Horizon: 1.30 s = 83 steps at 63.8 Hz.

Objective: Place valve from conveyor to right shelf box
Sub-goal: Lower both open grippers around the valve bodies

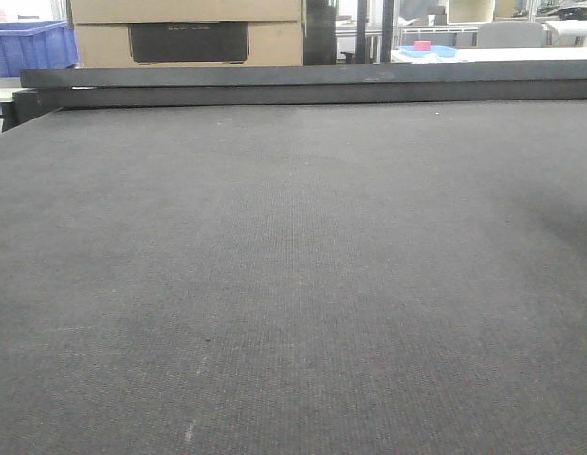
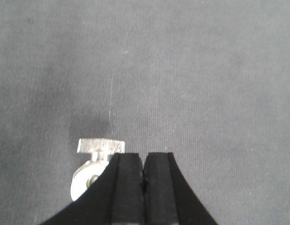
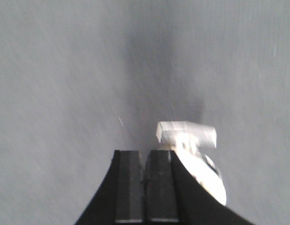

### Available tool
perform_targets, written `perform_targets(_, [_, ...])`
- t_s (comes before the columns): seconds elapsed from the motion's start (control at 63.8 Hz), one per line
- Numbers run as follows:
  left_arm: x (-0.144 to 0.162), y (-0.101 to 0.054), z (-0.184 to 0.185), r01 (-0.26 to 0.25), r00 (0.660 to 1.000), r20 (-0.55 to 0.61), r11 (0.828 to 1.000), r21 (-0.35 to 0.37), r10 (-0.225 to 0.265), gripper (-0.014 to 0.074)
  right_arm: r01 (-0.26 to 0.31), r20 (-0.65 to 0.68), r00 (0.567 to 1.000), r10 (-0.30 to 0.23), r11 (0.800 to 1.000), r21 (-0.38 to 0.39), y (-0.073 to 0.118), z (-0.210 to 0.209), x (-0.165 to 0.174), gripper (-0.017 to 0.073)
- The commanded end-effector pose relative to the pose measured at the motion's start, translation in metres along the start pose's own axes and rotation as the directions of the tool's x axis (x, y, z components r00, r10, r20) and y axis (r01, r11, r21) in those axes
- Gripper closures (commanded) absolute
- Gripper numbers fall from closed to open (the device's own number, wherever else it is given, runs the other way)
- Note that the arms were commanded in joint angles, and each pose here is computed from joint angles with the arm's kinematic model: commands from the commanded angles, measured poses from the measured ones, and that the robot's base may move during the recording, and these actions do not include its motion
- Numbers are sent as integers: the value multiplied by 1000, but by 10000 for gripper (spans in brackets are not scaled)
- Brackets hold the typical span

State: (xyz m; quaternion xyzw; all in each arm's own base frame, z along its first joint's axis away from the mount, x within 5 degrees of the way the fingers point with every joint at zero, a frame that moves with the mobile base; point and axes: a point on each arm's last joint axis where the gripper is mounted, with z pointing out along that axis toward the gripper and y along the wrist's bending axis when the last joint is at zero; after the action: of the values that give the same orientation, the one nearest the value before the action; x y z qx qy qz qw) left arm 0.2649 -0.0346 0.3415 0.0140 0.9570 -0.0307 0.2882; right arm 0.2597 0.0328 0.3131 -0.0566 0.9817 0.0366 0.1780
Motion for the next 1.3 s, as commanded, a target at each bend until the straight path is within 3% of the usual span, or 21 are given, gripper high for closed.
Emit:
perform_targets(0.0, [-1,-1,-2,11,1000,1,1000,8,-11,705,24,-32,999,-22,998,56,-6,-3,0,721])
perform_targets(0.094, [-1,-1,-2,11,1000,-2,1000,7,-11,705,35,-52,998,-31,996,77,-8,-3,2,641])
perform_targets(0.173, [0,-1,-2,11,1000,-8,1000,6,-11,705,37,-74,997,-31,996,79,-8,-3,4,478])
perform_targets(0.282, [0,-1,-2,11,1000,-14,1000,6,-11,705,37,-100,995,-29,996,79,-8,-4,6,183])
perform_targets(0.392, [2,-1,-2,11,1000,-25,1000,5,-11,705,39,-140,990,-26,995,89,-11,1,8,48])
perform_targets(0.565, [4,-1,-2,11,999,-53,1000,1,-11,705,8,-149,989,7,995,102,-21,10,4,39])
perform_targets(0.737, [5,-1,-2,11,998,-60,1000,1,-11,705,19,-202,979,-4,997,73,-23,29,-1,39])
perform_targets(1.02, [5,-1,-2,11,998,-60,1000,1,-11,705,-11,-284,958,25,999,49,-27,66,-7,41])
perform_targets(1.286, [5,-1,-2,11,998,-60,1000,1,-11,705,-17,-295,955,29,999,44,-27,70,-7,42])
